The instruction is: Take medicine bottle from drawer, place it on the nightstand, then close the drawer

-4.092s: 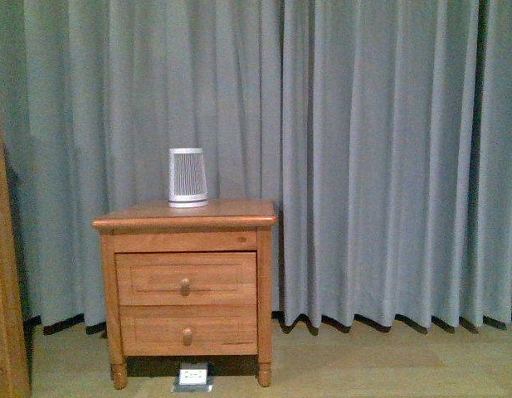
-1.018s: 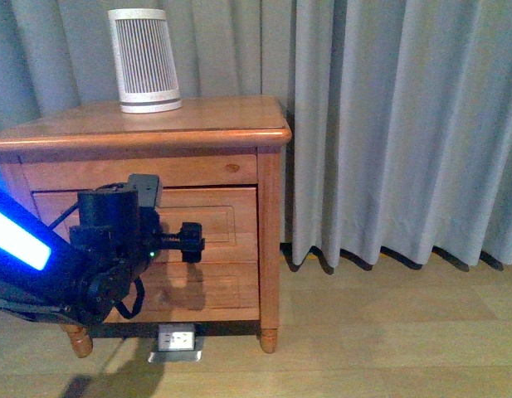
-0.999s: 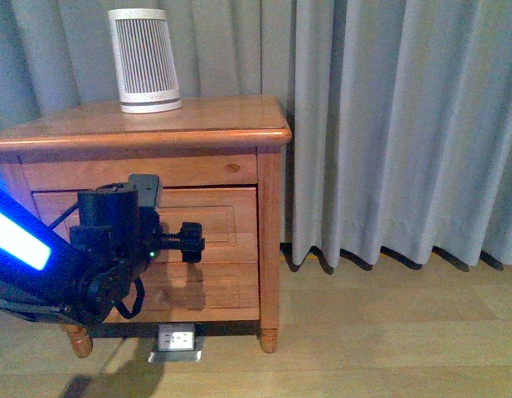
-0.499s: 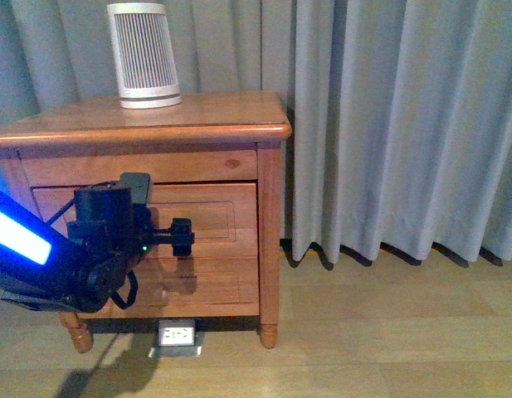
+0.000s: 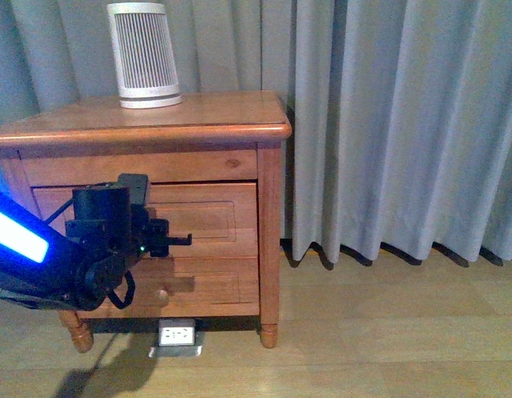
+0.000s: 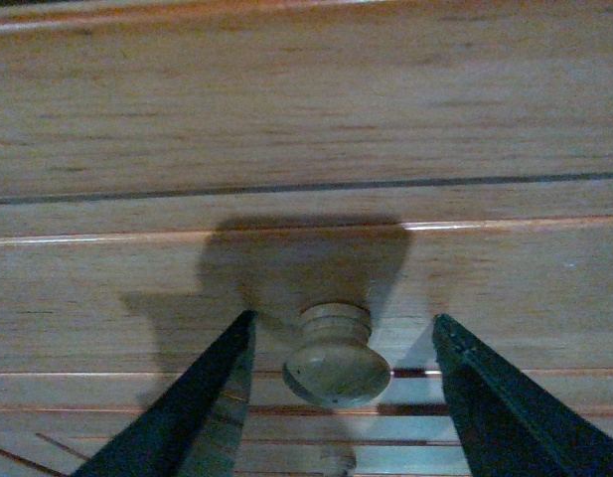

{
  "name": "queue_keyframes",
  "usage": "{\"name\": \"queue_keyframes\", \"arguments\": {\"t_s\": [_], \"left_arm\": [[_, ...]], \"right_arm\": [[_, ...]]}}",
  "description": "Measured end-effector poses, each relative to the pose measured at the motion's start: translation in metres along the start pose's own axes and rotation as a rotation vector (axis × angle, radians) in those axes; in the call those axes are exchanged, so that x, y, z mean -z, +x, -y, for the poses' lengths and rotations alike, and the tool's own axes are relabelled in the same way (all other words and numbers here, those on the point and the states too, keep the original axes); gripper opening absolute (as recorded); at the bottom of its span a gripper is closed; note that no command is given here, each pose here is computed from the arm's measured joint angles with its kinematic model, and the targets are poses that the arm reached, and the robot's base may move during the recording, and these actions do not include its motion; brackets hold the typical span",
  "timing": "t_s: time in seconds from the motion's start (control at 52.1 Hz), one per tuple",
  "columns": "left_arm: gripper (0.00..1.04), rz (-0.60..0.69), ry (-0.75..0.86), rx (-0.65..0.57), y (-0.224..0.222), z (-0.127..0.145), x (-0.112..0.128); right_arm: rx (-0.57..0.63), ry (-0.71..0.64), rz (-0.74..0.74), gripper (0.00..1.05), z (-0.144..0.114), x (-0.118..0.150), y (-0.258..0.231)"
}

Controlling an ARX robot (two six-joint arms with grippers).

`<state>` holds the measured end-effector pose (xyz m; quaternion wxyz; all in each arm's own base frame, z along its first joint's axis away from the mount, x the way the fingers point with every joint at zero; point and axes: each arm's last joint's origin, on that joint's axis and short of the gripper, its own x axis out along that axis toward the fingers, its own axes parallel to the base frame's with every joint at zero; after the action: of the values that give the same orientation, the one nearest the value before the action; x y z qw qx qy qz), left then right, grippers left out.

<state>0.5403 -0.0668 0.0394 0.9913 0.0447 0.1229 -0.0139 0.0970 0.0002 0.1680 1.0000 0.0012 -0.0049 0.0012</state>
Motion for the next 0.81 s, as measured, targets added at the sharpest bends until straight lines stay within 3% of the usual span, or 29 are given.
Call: {"name": "queue_keyframes", "arguments": {"t_s": [0.442, 0.576, 0.807], "left_arm": [[0.26, 0.008, -0.002, 0.001, -0.006, 0.0, 0.003], [0.26, 0.009, 0.0, -0.004, -0.027, 0.001, 0.008], [0.26, -0.015, 0.029, -0.033, -0.1, 0.008, 0.025]], "right_arm": [[0.0, 0.0, 0.0, 0.98, 0.0, 0.0, 0.0], [0.0, 0.0, 0.0, 0.98, 0.0, 0.0, 0.0], [0.0, 0.0, 0.0, 0.98, 0.0, 0.0, 0.0]]}}
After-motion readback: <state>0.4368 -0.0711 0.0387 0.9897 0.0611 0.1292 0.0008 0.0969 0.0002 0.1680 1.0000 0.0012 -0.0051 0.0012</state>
